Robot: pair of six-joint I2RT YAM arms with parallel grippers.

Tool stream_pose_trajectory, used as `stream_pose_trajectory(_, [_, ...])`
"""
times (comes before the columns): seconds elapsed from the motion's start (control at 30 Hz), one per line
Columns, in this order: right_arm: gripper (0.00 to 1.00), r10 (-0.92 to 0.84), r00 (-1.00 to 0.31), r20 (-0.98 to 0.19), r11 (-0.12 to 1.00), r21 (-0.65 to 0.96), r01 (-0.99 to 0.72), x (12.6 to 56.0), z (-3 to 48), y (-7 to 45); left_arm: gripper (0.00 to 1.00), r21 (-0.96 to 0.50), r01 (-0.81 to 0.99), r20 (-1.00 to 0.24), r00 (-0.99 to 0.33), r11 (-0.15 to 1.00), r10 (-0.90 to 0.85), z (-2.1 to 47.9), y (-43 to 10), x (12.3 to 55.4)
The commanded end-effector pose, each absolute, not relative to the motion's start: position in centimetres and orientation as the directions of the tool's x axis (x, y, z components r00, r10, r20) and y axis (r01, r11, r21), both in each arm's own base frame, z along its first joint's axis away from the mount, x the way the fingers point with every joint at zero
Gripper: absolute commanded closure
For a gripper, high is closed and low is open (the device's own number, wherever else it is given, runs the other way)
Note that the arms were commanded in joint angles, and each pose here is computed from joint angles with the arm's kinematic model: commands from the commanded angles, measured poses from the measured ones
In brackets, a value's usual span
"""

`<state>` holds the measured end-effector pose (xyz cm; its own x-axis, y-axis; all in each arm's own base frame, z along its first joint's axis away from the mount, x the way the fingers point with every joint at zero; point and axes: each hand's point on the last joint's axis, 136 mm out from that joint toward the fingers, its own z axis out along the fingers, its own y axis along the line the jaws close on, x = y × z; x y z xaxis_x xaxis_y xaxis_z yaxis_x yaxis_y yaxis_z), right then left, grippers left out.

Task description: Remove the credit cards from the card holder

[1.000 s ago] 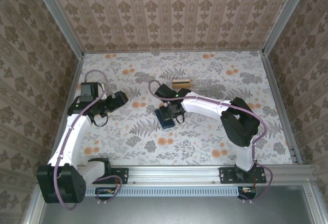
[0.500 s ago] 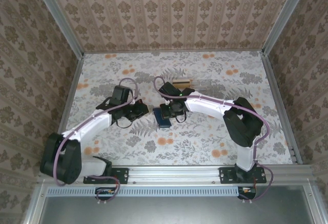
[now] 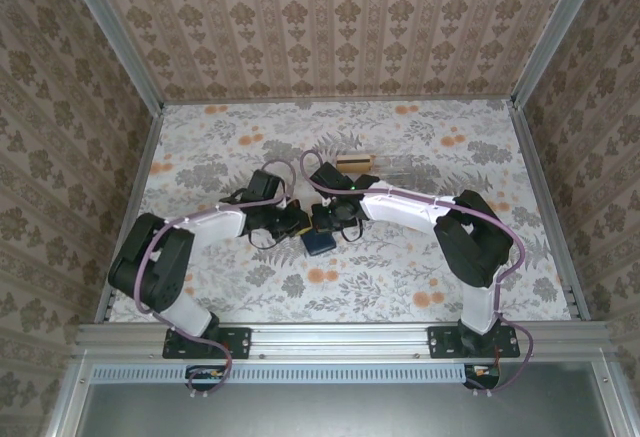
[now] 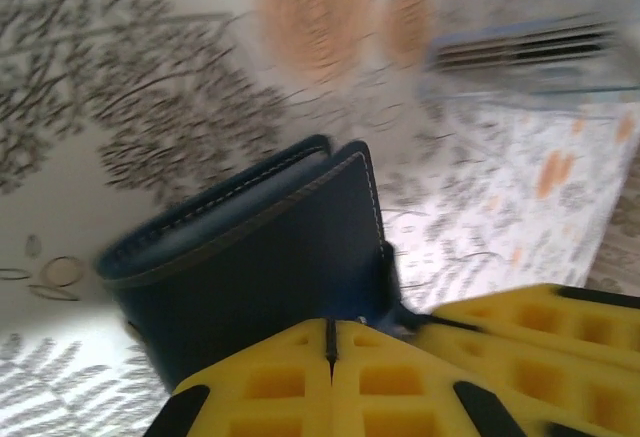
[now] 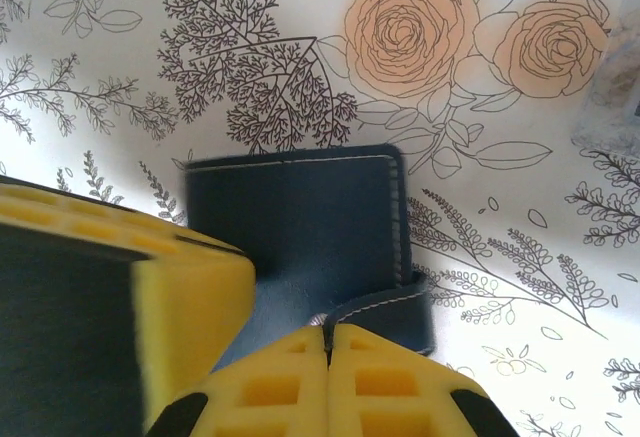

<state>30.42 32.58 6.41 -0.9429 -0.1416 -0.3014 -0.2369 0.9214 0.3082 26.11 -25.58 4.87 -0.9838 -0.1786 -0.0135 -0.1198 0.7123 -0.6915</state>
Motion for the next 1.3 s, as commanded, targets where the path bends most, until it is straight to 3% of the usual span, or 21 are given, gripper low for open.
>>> stream_pose_trajectory(0.0, [1.00, -0.116, -0.944, -0.310, 0.912, 0.344, -0.225, 30.2, 7.0, 33.0, 1.00, -0.630, -0.134, 0.029, -0.988, 0.765, -0.149, 2.4, -24.7, 24.8])
stream_pose_trajectory(0.23, [1.00, -0.088, -0.943, -0.321, 0.906, 0.368, -0.210, 30.2, 8.1, 32.4, 1.00, -0.593, -0.096, -0.007, -0.992, 0.800, -0.124, 2.7, -23.9, 25.0])
stream_pose_trajectory(0.27, [1.00, -0.084, -0.943, -0.323, 0.902, 0.378, -0.210, 30.1, 8.4, 32.4, 0.96, -0.593, -0.082, -0.035, -0.991, 0.801, -0.127, 3.6, -23.7, 25.4])
stream_pose_trajectory(0.37, [1.00, -0.068, -0.942, -0.330, 0.883, 0.420, -0.211, 30.0, 9.6, 32.7, 0.52, -0.584, -0.048, -0.135, -0.979, 0.811, -0.155, 7.0, -22.3, 26.8])
stream_pose_trajectory(0.4, [1.00, -0.063, -0.940, -0.336, 0.872, 0.439, -0.216, 30.0, 10.3, 32.9, 0.42, -0.582, -0.041, -0.172, -0.970, 0.812, -0.172, 8.3, -21.6, 27.3])
stream_pose_trajectory(0.5, [1.00, -0.055, -0.934, -0.353, 0.829, 0.505, -0.240, 29.8, 12.6, 34.0, 0.18, -0.577, -0.040, -0.257, -0.939, 0.816, -0.228, 11.6, -19.1, 28.5])
stream_pose_trajectory(0.57, [1.00, -0.044, -0.926, -0.376, 0.798, 0.545, -0.259, 29.7, 14.4, 34.6, 0.08, -0.573, -0.039, -0.301, -0.919, 0.819, -0.255, 13.3, -17.8, 29.0])
stream_pose_trajectory(0.73, [1.00, -0.006, -0.919, -0.394, 0.779, 0.575, -0.251, 29.6, 16.2, 33.9, 0.03, -0.572, -0.025, -0.350, -0.896, 0.820, -0.272, 15.2, -16.4, 29.1])
stream_pose_trajectory(0.93, [1.00, 0.051, -0.932, -0.359, 0.830, 0.534, -0.161, 28.7, 13.6, 30.7, 0.02, -0.576, -0.040, -0.318, -0.909, 0.816, -0.269, 13.9, -16.5, 28.4])
stream_pose_trajectory(1.27, [1.00, 0.133, -0.930, -0.341, 0.958, 0.284, 0.033, 26.6, 8.7, 19.6, 0.07, -0.566, -0.020, -0.292, -0.930, 0.824, -0.223, 12.5, -17.5, 27.4])
